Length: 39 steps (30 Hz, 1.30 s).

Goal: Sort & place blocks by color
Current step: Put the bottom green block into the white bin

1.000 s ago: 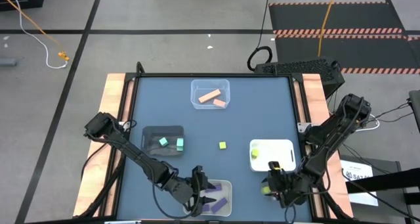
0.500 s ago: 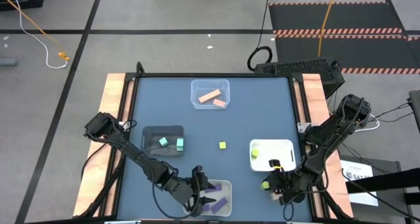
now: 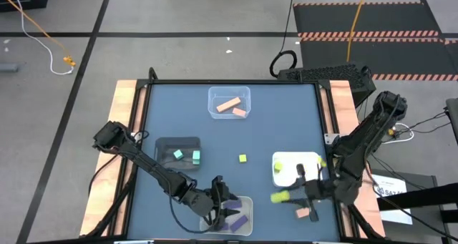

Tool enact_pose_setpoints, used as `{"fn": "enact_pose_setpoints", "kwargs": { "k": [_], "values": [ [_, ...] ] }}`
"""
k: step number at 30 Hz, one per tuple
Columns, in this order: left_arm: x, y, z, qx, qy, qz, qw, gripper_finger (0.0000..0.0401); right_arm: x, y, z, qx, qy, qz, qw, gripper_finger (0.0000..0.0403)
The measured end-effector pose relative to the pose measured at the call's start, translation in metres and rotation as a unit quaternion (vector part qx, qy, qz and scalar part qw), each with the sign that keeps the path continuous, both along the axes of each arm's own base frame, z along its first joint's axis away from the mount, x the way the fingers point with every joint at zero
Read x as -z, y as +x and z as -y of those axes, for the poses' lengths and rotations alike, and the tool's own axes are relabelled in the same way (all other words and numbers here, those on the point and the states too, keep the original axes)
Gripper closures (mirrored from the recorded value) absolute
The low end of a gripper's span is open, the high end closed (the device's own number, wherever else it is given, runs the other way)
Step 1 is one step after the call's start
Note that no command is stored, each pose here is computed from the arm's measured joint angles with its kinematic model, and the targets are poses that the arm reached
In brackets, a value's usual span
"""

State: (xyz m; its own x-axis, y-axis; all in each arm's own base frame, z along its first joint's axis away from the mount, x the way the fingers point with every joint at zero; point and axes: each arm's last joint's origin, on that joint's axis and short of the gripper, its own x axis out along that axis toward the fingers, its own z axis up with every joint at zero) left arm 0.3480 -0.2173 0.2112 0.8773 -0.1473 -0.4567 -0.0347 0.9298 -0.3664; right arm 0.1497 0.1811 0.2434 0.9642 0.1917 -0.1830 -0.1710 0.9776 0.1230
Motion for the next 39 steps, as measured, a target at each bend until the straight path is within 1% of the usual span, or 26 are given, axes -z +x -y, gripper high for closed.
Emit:
{"fn": "enact_pose_setpoints", "kwargs": {
  "k": [4, 7, 11, 16, 17, 18, 21, 23, 24, 29, 32, 34, 36, 39],
  "values": [
    [-0.004, 0.009, -0.011, -0.019, -0.011, 0.019, 1.0, 0.0169, -0.028, -0.004, 0.01, 0.02, -0.042, 0.091, 0.995, 0.0296],
    [-0.007, 0.016, -0.021, -0.034, -0.021, 0.036, 0.999, 0.0169, -0.042, -0.008, 0.015, 0.02, -0.065, 0.134, 0.989, 0.0296],
    [-0.009, 0.024, -0.034, -0.052, -0.025, 0.045, 0.997, 0.0169, -0.049, -0.01, 0.018, 0.021, -0.083, 0.153, 0.985, 0.0296],
    [-0.009, 0.03, -0.048, -0.071, -0.025, 0.047, 0.996, 0.0169, -0.049, -0.01, 0.019, 0.024, -0.086, 0.153, 0.984, 0.0296],
    [-0.009, 0.032, -0.05, -0.074, -0.025, 0.047, 0.996, 0.0169, -0.049, -0.01, 0.019, 0.035, -0.083, 0.149, 0.985, 0.0296],
    [-0.009, 0.033, -0.053, -0.077, -0.025, 0.047, 0.996, 0.0169, -0.047, -0.01, 0.02, 0.051, -0.081, 0.139, 0.986, 0.0296],
    [-0.007, 0.034, -0.059, -0.086, -0.019, 0.036, 0.995, 0.0169, -0.036, -0.01, 0.024, 0.125, -0.087, 0.093, 0.984, 0.0296],
    [-0.004, 0.035, -0.064, -0.091, -0.012, 0.022, 0.995, 0.0169, -0.025, -0.01, 0.027, 0.153, -0.088, 0.059, 0.983, 0.0296],
    [-0.003, 0.035, -0.066, -0.095, -0.01, 0.014, 0.995, 0.0169, -0.02, -0.011, 0.028, 0.16, -0.08, 0.043, 0.983, 0.0296],
    [0.005, 0.035, -0.078, -0.109, 0.009, -0.026, 0.994, 0.0169, 0.005, -0.017, 0.035, 0.166, -0.017, -0.042, 0.985, 0.0296],
    [0.008, 0.035, -0.086, -0.118, 0.02, -0.047, 0.992, 0.0169, 0.017, -0.02, 0.039, 0.16, 0.026, -0.102, 0.981, 0.0292],
    [0.011, 0.035, -0.093, -0.123, 0.032, -0.062, 0.99, 0.0169, 0.023, -0.022, 0.042, 0.159, 0.056, -0.148, 0.974, 0.0288],
    [0.013, 0.036, -0.1, -0.125, 0.049, -0.077, 0.988, 0.0169, 0.029, -0.023, 0.047, 0.164, 0.075, -0.191, 0.965, 0.0286],
    [0.016, 0.037, -0.112, -0.127, 0.073, -0.094, 0.985, 0.0169, 0.036, -0.025, 0.054, 0.177, 0.09, -0.251, 0.947, 0.0284]
  ]
}}
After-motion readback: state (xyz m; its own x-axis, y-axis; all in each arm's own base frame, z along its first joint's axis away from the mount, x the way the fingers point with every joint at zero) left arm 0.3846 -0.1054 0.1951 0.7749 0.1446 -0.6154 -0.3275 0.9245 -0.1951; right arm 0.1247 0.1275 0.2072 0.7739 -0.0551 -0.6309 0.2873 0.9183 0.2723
